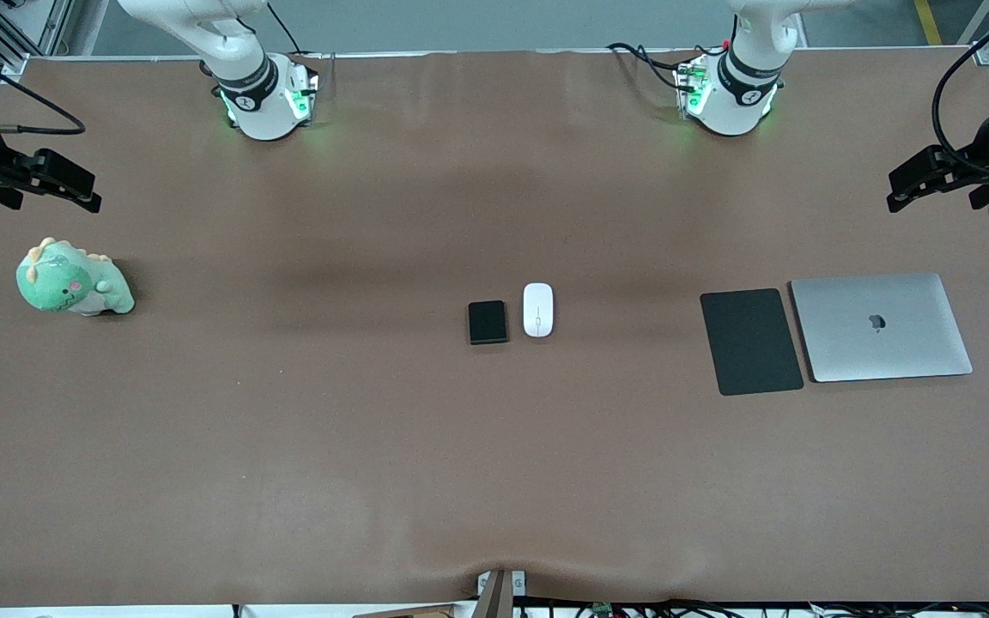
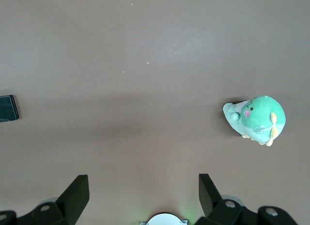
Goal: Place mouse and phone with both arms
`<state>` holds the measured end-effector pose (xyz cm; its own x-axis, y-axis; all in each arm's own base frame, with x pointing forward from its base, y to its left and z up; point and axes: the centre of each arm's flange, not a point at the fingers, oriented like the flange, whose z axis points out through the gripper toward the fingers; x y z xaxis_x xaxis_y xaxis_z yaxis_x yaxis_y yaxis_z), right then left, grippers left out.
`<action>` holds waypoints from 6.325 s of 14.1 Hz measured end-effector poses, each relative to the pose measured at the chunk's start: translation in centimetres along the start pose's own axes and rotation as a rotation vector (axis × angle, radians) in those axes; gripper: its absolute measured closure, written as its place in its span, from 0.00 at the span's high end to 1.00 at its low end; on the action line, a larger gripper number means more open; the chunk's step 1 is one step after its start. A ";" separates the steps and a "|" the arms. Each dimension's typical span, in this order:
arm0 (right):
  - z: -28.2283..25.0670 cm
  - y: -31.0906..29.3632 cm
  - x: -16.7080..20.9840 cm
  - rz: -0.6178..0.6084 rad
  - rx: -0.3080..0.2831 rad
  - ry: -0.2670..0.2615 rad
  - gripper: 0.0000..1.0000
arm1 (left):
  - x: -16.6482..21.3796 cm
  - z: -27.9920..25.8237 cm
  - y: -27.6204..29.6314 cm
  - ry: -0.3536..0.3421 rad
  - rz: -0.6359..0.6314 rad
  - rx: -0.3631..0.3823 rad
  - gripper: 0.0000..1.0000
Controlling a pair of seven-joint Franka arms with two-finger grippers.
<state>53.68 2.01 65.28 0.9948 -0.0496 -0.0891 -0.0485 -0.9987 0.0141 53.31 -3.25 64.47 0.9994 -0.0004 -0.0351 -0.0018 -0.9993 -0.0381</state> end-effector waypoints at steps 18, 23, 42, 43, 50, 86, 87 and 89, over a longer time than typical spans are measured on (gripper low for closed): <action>0.8 0.1 0.3 0.002 -0.001 -0.015 1.00 | 5.5 7.7 5.2 -0.042 0.037 -0.055 1.00; 1.6 -0.1 0.7 0.000 -0.003 -0.031 1.00 | 6.7 15.7 18.0 -0.098 0.016 -0.050 1.00; 1.7 0.7 0.7 0.014 -0.003 -0.037 1.00 | -0.8 40.3 44.3 -0.103 0.011 -0.010 1.00; 1.7 0.7 0.7 0.015 -0.003 -0.038 1.00 | -0.9 40.8 44.7 -0.098 0.001 -0.015 1.00; 1.7 0.4 0.7 0.009 -0.003 -0.038 1.00 | -1.8 44.1 45.3 -0.124 0.002 0.001 0.97; 21.2 -33.4 4.1 -0.251 0.046 0.016 1.00 | 8.4 34.3 13.8 -0.166 0.000 0.036 0.63; 23.4 -34.9 4.1 -0.265 0.045 0.003 1.00 | 8.6 35.0 11.7 -0.173 -0.001 0.035 0.63; 28.2 -39.1 2.8 -0.289 0.040 -0.003 1.00 | 8.6 36.4 8.2 -0.169 0.010 0.070 0.63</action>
<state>55.87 40.66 36.37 0.9676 0.2374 -0.0864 0.2337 -0.9710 -0.0511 60.63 -10.06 27.49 0.9792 0.0016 -0.2029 -0.0204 -0.9941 -0.1063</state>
